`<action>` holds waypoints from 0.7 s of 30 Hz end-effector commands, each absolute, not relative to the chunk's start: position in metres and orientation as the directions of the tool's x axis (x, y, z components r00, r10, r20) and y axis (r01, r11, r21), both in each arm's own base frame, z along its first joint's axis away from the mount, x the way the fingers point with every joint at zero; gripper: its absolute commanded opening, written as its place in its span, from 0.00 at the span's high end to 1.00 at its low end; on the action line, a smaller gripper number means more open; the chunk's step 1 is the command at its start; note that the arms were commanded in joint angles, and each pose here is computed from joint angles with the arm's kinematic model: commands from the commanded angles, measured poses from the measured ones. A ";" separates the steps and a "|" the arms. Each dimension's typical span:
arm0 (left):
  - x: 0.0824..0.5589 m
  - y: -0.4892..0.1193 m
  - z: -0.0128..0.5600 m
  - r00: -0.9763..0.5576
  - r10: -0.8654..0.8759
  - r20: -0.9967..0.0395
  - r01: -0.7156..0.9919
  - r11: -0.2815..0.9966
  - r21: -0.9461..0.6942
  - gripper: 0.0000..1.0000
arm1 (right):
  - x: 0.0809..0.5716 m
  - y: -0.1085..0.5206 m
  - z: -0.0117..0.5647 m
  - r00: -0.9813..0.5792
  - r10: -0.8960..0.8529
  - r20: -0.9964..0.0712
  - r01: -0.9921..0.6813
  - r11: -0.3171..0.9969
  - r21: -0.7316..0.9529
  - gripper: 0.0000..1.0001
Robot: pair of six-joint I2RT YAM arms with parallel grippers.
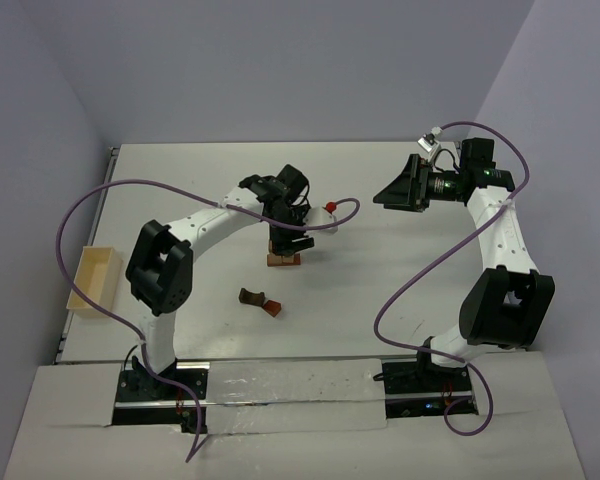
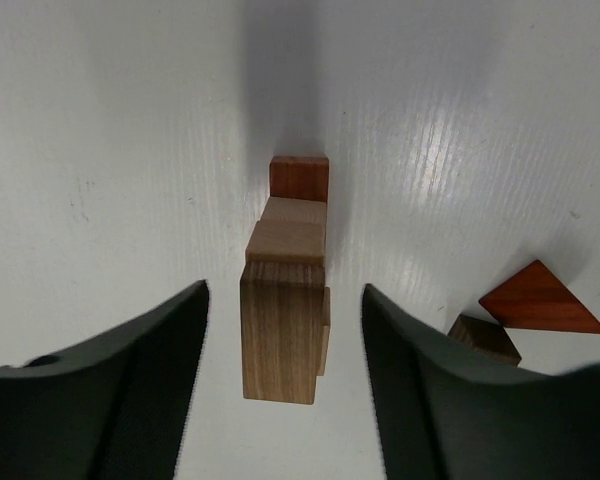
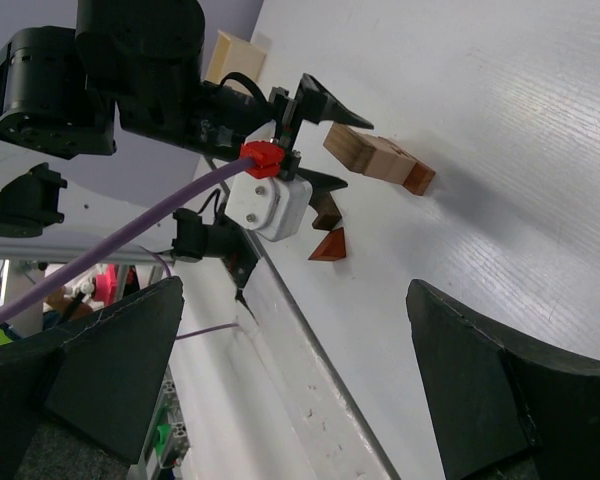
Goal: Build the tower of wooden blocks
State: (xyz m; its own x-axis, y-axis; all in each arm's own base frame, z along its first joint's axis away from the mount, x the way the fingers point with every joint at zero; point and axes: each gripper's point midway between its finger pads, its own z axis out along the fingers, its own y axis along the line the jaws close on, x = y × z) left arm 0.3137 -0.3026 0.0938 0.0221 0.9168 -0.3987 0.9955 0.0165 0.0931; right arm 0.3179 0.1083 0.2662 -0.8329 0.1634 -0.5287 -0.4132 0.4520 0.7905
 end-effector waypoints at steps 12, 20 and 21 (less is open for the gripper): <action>0.303 -0.310 0.201 0.080 0.795 -0.601 0.977 0.057 0.206 0.01 | 0.312 0.118 0.273 -0.809 0.129 -0.574 -0.469 0.446 0.762 0.00; 0.247 -0.235 0.214 0.123 0.734 -0.668 0.973 0.043 0.227 0.01 | 0.307 0.133 0.264 -0.790 0.048 -0.611 -0.505 0.515 0.693 0.00; 0.236 -0.226 0.203 0.128 0.753 -0.646 0.979 0.010 0.206 0.02 | 0.306 0.136 0.263 -0.787 0.035 -0.616 -0.512 0.520 0.684 0.00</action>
State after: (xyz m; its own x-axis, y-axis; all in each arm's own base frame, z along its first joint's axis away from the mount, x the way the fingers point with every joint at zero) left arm 0.2710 -0.2510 0.2343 0.1145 0.7412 -0.6615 0.9542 0.1031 0.2808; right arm 0.3131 0.1284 0.2574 -0.8350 0.0895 -0.5429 -0.4419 0.4788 0.7586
